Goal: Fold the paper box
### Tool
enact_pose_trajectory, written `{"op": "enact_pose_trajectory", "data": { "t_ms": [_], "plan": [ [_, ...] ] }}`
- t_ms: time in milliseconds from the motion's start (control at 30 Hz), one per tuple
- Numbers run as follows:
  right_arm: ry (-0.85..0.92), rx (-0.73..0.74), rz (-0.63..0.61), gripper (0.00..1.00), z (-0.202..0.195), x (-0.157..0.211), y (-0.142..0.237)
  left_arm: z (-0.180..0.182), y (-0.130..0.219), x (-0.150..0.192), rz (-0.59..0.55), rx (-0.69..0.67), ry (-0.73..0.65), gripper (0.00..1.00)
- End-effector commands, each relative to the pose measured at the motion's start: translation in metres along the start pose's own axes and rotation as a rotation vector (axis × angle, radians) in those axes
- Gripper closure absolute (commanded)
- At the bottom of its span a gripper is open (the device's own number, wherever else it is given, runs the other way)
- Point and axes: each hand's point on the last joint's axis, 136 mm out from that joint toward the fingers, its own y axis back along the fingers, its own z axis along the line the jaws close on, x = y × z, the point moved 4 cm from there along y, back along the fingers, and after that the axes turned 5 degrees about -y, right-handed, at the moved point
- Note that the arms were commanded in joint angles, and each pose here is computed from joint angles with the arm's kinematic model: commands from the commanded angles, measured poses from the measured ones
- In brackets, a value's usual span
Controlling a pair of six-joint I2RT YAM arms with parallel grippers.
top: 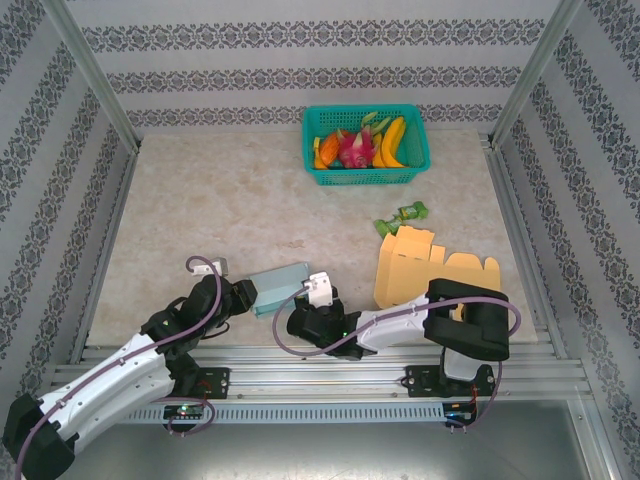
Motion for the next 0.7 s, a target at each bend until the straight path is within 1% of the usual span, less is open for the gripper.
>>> {"op": "enact_pose_trajectory", "data": {
  "t_ms": [0, 333, 567, 667],
  "plan": [
    [0.021, -0.019, -0.013, 0.42, -0.001, -0.001, 0.014, 0.0, -0.002, 0.0, -0.027, 0.003, 0.006, 0.55],
    [0.104, -0.055, -0.045, 0.36, -0.009, -0.007, 0.059, 0.002, -0.007, 0.002, -0.022, -0.012, 0.006, 0.55],
    [0.153, -0.105, -0.065, 0.36, -0.007, -0.034, 0.087, 0.002, -0.011, 0.004, -0.016, -0.021, 0.003, 0.55],
    [0.169, -0.118, -0.087, 0.31, -0.005, -0.051, 0.092, 0.002, -0.012, 0.004, -0.014, -0.022, 0.0, 0.55]
  ]
}}
